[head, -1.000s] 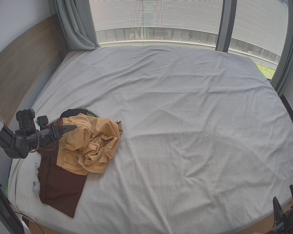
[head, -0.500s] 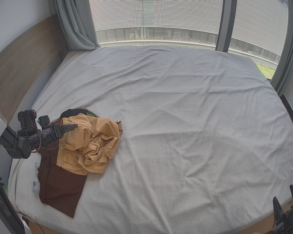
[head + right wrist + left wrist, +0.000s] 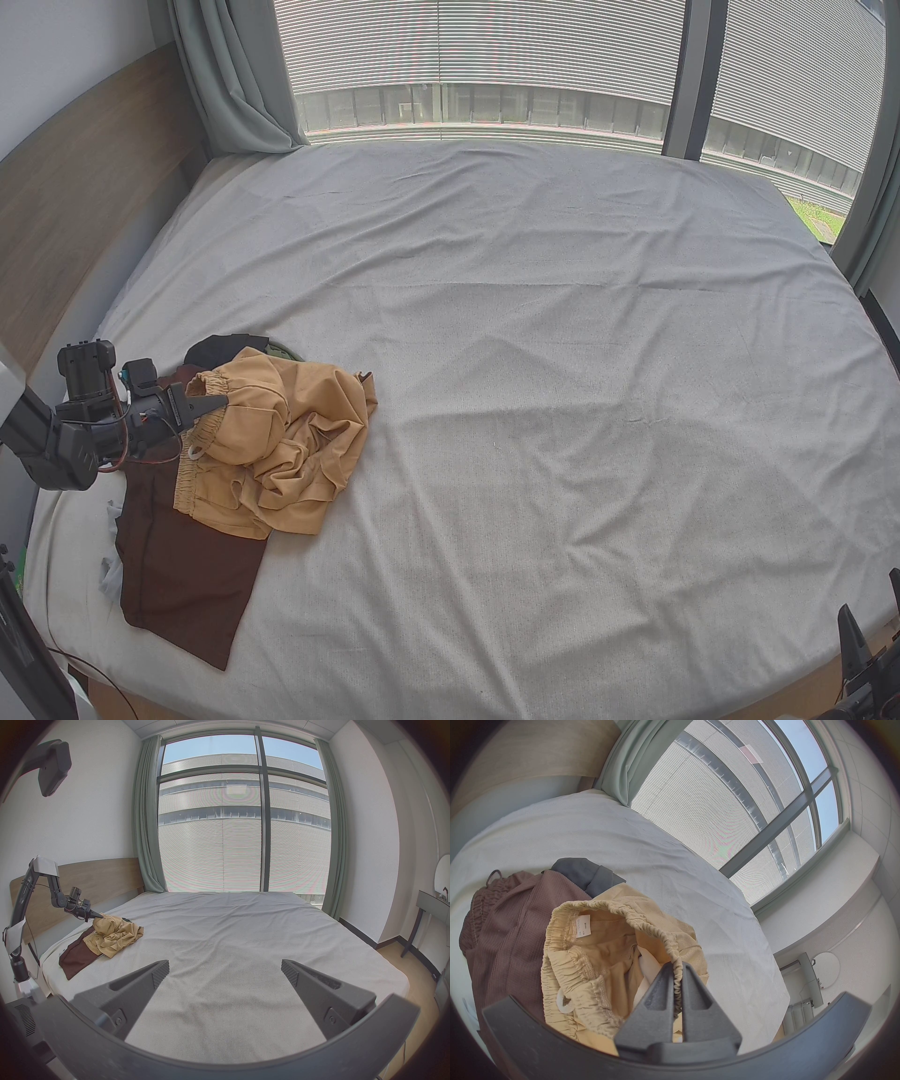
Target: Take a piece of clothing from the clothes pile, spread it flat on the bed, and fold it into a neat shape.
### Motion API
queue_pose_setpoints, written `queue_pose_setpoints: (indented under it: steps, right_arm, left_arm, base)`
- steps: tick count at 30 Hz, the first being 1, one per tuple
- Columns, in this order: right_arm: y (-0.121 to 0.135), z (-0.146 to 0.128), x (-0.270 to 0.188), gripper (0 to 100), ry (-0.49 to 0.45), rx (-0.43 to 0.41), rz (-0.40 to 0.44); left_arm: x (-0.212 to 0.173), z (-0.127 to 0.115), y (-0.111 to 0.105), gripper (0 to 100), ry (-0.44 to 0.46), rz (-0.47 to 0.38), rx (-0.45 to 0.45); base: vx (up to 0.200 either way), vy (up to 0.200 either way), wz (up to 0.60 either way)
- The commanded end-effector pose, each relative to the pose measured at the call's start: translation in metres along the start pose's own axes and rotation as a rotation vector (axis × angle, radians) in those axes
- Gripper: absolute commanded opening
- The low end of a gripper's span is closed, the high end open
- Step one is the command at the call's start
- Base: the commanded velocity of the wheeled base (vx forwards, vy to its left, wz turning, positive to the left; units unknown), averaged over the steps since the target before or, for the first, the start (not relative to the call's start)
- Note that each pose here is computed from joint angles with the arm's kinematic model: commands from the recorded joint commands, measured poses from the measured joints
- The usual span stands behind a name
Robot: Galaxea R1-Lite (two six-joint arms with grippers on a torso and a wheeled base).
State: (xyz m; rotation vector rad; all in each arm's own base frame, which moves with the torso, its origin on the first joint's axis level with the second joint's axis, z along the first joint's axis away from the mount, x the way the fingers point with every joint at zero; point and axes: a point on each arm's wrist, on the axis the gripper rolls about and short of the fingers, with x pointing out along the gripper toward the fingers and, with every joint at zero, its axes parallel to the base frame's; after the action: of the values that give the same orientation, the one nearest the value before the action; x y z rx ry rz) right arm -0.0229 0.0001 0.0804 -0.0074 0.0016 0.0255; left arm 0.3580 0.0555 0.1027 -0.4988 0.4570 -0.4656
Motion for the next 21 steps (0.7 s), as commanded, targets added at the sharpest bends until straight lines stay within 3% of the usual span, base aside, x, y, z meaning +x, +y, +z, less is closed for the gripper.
queue_pose_setpoints:
  steps: [1,9,12,21]
  right_arm:
    - [0.000,-0.005,0.000,100,0.001,0.000,0.001]
    - [0.000,-0.005,0.000,100,0.001,-0.002,0.001]
    - [0.000,-0.005,0.000,100,0.001,-0.002,0.001]
    - [0.000,-0.005,0.000,100,0.001,0.000,0.001]
  left_arm:
    - [-0.008,0.003,-0.008,0,-0.014,-0.007,-0.006]
    - [-0.035,0.000,-0.033,0,-0.036,-0.036,0.019]
    - [-0.051,-0.002,-0.053,0,-0.048,-0.062,0.043]
    - [-0.060,-0.006,-0.075,0,-0.065,-0.100,0.089]
  base:
    - [0.000,0.000,0.00]
    - [0.000,0.000,0.00]
    - [0.000,0.000,0.00]
    - [0.000,0.000,0.00]
